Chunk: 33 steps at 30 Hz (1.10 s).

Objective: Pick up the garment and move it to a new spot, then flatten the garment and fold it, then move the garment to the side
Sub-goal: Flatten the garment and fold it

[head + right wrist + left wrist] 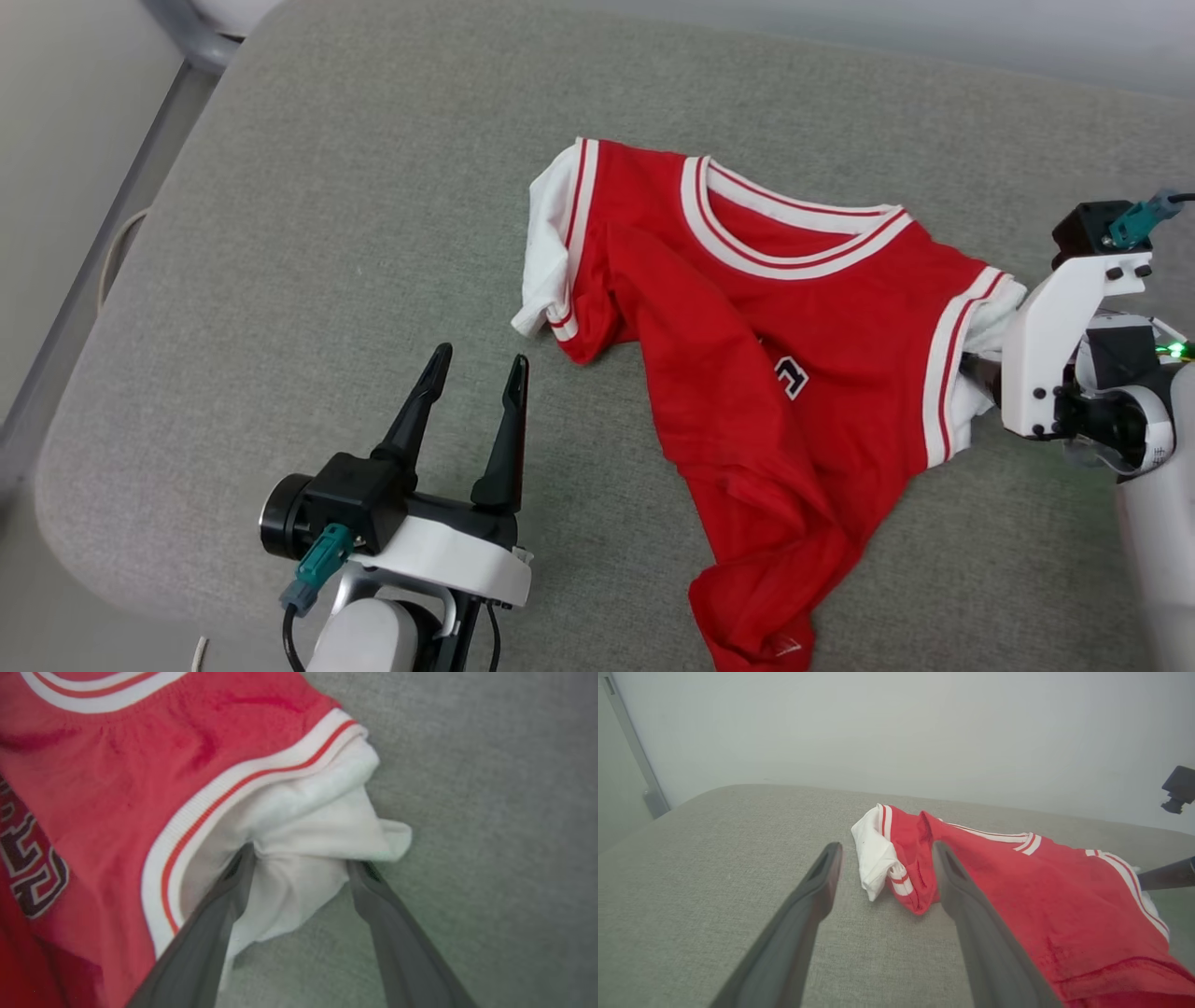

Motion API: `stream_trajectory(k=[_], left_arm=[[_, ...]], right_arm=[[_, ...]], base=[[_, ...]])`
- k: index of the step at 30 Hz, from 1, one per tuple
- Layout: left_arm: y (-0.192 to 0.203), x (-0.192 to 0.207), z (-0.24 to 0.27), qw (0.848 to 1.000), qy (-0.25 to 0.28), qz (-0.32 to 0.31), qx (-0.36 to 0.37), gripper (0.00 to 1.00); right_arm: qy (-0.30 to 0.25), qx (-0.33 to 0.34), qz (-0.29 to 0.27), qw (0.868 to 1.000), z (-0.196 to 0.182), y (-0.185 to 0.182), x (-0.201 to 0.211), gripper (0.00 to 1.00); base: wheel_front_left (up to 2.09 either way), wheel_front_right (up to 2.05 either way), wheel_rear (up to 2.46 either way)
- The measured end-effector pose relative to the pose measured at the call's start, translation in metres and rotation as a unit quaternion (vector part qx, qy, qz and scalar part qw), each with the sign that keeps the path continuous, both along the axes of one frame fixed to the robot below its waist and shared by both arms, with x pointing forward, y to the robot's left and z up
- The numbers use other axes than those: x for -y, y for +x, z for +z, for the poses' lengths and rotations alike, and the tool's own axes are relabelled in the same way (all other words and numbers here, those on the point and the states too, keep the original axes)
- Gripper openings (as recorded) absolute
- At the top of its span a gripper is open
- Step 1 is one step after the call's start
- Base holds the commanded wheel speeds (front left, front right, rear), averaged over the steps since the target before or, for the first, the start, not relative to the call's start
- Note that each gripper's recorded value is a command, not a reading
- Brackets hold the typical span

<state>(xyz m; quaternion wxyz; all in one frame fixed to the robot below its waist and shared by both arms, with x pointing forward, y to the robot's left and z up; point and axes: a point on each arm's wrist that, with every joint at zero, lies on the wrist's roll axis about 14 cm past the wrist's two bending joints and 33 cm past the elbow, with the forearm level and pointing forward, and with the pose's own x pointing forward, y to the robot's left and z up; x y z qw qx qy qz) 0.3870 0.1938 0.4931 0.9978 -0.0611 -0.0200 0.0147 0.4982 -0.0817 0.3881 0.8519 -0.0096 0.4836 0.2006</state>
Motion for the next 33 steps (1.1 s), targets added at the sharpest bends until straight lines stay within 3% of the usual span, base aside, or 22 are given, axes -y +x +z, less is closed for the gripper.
stream_trajectory(k=[3,4,5,6,11,19,24,29,33], left_arm=[[-0.002,-0.006,-0.005,1.0,0.002,0.01,-0.008,1.0],[-0.002,-0.007,-0.006,1.0,0.003,0.012,-0.01,1.0],[-0.003,-0.008,-0.007,1.0,0.003,0.014,-0.012,1.0],[-0.003,-0.008,-0.006,1.0,0.004,0.014,-0.012,1.0],[-0.004,-0.007,-0.002,1.0,0.003,0.012,-0.005,1.0],[-0.006,0.011,0.006,1.0,-0.003,-0.016,0.01,1.0],[-0.004,0.019,0.012,0.999,-0.003,-0.029,0.02,1.0],[-0.002,0.019,0.007,0.999,-0.002,-0.03,0.013,1.0],[0.004,0.017,0.001,1.0,-0.001,-0.029,0.004,1.0]], right_arm=[[-0.003,-0.006,0.017,1.0,-0.012,0.0,-0.013,1.0],[-0.006,-0.007,0.021,1.0,-0.015,-0.001,-0.015,0.73],[-0.008,-0.006,0.025,1.0,-0.017,-0.001,-0.016,0.31],[-0.01,-0.001,0.029,1.0,-0.017,0.0,-0.018,0.0],[-0.016,0.027,0.034,0.999,-0.005,0.0,-0.012,0.0],[-0.086,0.076,0.016,0.993,0.027,0.001,0.058,0.0],[-0.172,0.073,0.01,0.982,0.038,-0.009,0.123,0.0],[-0.263,0.06,0.001,0.963,0.036,-0.009,0.187,0.0],[-0.269,0.062,-0.019,0.961,0.025,-0.001,0.206,0.0]], base=[[0.0,0.0,0.0],[0.0,0.0,0.0],[0.0,0.0,0.0],[0.0,0.0,0.0],[0.0,0.0,0.0],[0.0,0.0,0.0],[0.0,0.0,0.0],[0.0,0.0,0.0],[0.0,0.0,0.0]])
